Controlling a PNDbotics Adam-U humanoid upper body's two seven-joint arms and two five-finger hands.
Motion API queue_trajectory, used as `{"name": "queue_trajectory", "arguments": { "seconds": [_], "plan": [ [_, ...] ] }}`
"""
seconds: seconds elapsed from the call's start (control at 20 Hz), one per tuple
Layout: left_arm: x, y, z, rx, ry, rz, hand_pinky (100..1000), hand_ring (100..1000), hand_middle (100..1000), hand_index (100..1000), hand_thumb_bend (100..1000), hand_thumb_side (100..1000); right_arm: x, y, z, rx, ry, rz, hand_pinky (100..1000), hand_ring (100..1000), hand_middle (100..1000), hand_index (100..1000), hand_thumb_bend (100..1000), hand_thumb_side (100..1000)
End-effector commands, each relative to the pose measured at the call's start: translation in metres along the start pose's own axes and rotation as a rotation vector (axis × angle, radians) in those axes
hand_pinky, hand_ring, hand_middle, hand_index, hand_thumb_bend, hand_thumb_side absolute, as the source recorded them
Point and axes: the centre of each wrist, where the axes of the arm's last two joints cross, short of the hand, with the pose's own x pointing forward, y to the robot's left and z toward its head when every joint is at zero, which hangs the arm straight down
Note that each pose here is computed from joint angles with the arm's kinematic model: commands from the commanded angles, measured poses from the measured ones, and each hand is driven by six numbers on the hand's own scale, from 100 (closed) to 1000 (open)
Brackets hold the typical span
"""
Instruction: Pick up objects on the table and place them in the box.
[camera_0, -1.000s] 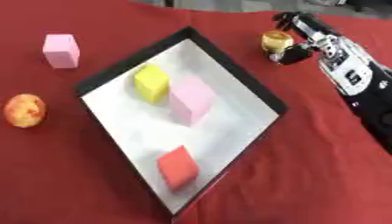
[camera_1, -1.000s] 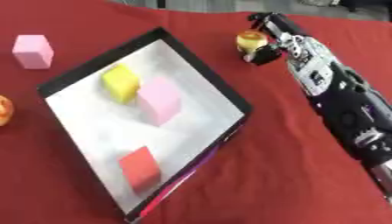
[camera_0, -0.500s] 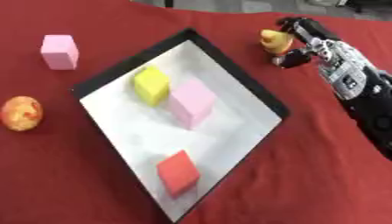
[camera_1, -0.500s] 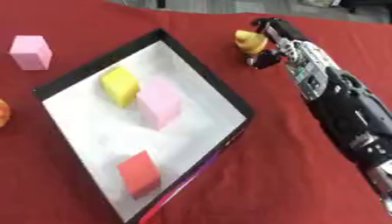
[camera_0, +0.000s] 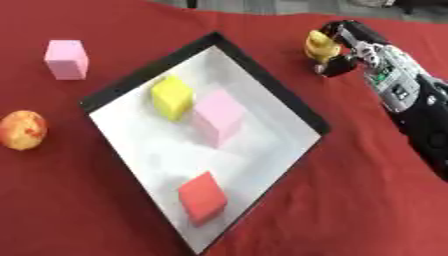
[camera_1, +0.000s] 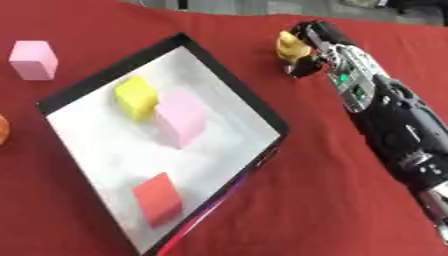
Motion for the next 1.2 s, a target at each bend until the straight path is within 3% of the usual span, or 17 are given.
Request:
{"name": "queue_trajectory", "arguments": {
  "seconds": [0.05,0.35,0.75,1.05,1.2],
  "plan": [
    [0.008,0.001,-0.003,-0.014,-0.027,-0.013,760,778,826,842,222,861,-0.004,-0.015,0.0,-0.03,0.013,-0.038,857,724,632,765,333,100],
    [0.007,0.002,-0.002,-0.017,-0.02,-0.017,761,779,827,843,222,858,0.003,-0.018,0.002,-0.024,-0.024,-0.064,859,710,590,712,270,100],
    [0.004,0.005,0.001,-0.018,-0.004,-0.025,764,780,828,843,222,851,0.022,-0.033,0.012,-0.053,-0.111,-0.036,855,675,568,695,238,100],
    [0.0,0.008,0.005,-0.013,0.016,-0.035,765,780,829,844,221,844,0.06,-0.057,0.034,-0.079,-0.264,0.013,848,666,565,691,274,100],
    [-0.002,0.013,0.009,0.0,0.026,-0.043,766,781,829,844,221,840,0.096,-0.068,0.06,-0.069,-0.415,0.065,837,663,566,689,285,100]
  ]
}}
